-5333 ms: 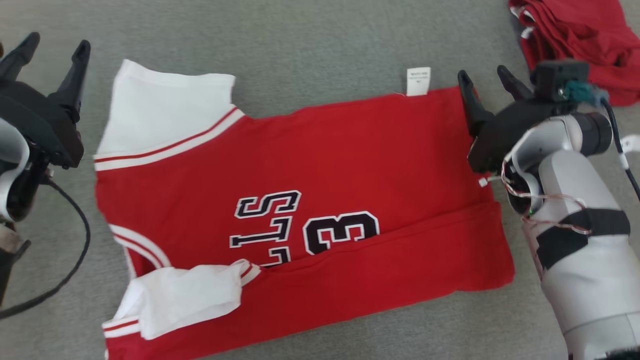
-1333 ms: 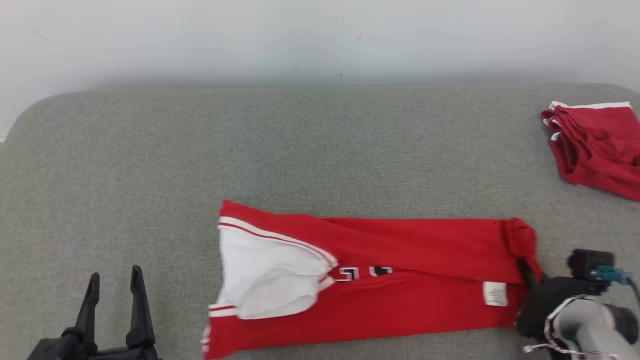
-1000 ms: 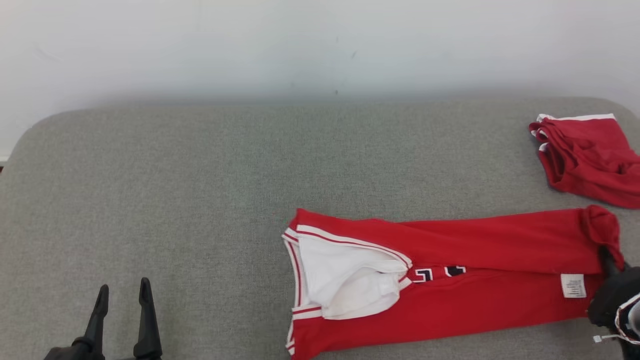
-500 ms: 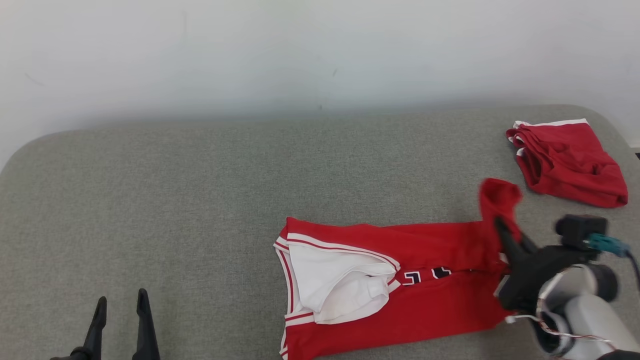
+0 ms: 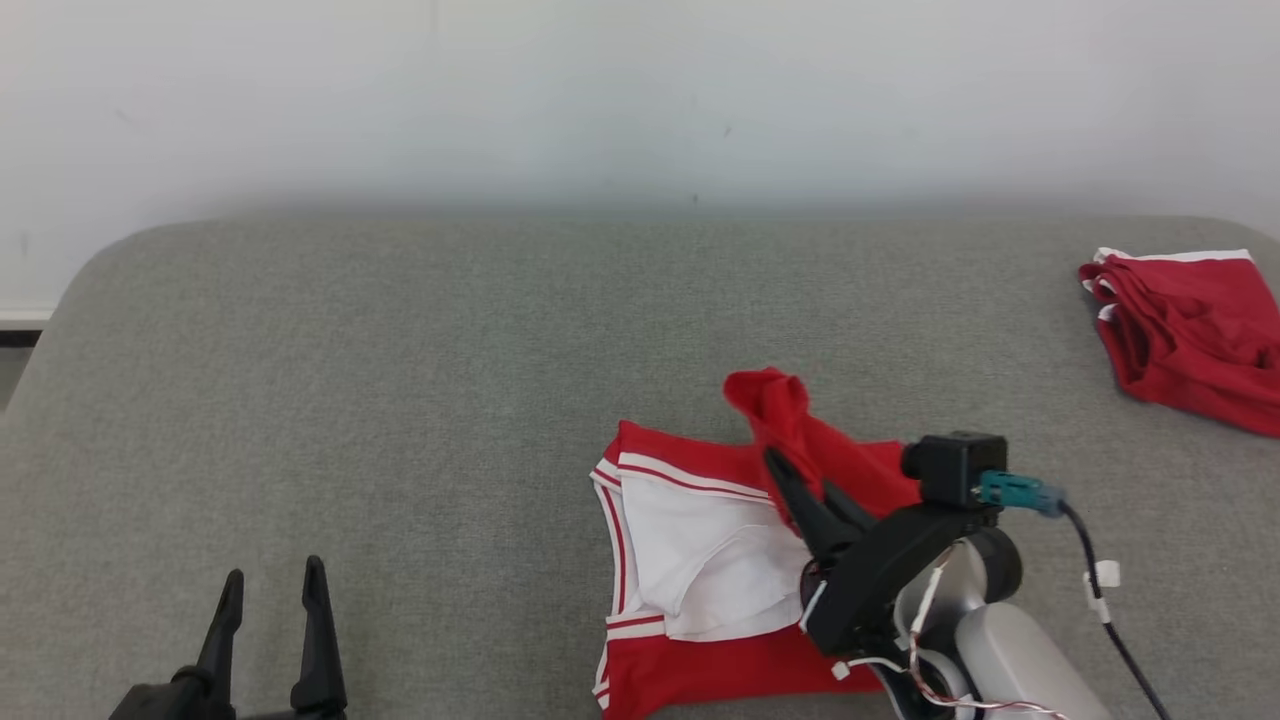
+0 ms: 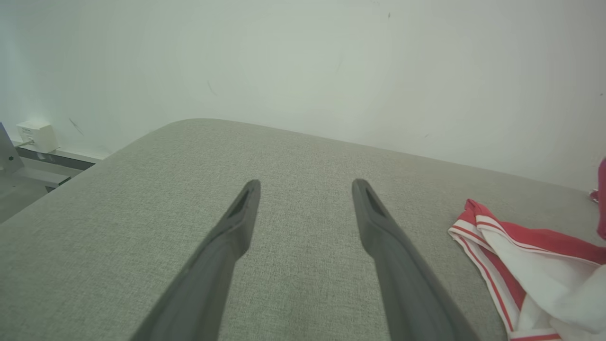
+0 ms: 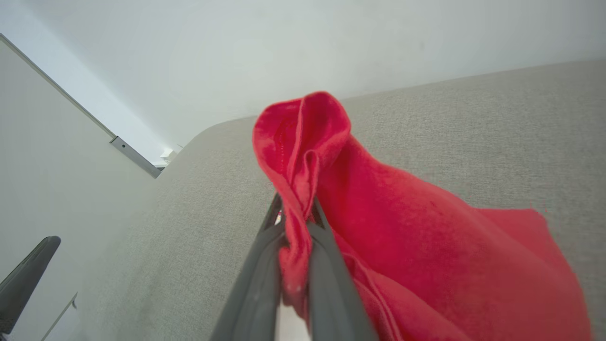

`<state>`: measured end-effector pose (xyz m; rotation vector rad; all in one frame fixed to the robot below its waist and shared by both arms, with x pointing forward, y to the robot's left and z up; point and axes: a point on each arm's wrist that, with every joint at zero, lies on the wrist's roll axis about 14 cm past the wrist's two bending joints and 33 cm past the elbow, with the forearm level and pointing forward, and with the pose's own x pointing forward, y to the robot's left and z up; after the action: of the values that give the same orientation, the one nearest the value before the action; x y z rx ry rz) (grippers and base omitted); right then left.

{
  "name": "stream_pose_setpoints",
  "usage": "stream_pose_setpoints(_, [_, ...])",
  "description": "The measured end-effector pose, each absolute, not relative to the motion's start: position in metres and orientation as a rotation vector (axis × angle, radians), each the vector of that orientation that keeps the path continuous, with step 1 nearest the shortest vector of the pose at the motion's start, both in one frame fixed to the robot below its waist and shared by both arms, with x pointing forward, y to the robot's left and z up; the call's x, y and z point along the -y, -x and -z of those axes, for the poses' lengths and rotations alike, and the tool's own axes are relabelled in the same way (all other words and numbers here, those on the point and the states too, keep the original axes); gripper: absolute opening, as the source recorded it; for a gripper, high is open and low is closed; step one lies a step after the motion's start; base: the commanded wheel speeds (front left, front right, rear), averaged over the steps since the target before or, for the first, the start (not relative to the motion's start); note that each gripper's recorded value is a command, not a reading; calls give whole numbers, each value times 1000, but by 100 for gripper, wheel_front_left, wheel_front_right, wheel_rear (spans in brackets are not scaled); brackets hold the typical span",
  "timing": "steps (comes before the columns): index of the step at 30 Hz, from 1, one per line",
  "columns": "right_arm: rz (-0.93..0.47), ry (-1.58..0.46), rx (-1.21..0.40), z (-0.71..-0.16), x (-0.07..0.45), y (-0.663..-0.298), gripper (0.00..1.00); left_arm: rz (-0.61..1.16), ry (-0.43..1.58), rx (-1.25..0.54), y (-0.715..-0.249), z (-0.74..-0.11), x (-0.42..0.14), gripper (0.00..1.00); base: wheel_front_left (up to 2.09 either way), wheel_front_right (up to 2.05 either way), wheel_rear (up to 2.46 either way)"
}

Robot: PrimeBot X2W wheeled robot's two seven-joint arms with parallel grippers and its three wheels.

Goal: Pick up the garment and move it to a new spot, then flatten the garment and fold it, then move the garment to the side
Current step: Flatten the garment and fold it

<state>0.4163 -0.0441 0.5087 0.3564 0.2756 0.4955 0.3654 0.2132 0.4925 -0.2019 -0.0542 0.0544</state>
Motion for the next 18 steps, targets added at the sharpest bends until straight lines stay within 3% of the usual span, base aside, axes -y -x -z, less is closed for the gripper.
stream_pose_setpoints(13, [-638, -398, -367, -478, -20, -405, 0, -83, 208, 37, -368, -487, -221, 100, 0, 0, 0])
stream_pose_setpoints(14, [-643, -400, -375, -475, -22, -404, 17, -85, 209, 34, -368, -486, -222, 100, 0, 0, 0])
stream_pose_setpoints(15, [-647, -408, -378, -473, -24, -403, 100, -87, 210, 32, -368, -485, -222, 100, 0, 0, 0])
stream_pose_setpoints(18, [-643, -376, -350, -472, -24, -406, 100, -83, 211, 28, -368, -484, -221, 100, 0, 0, 0])
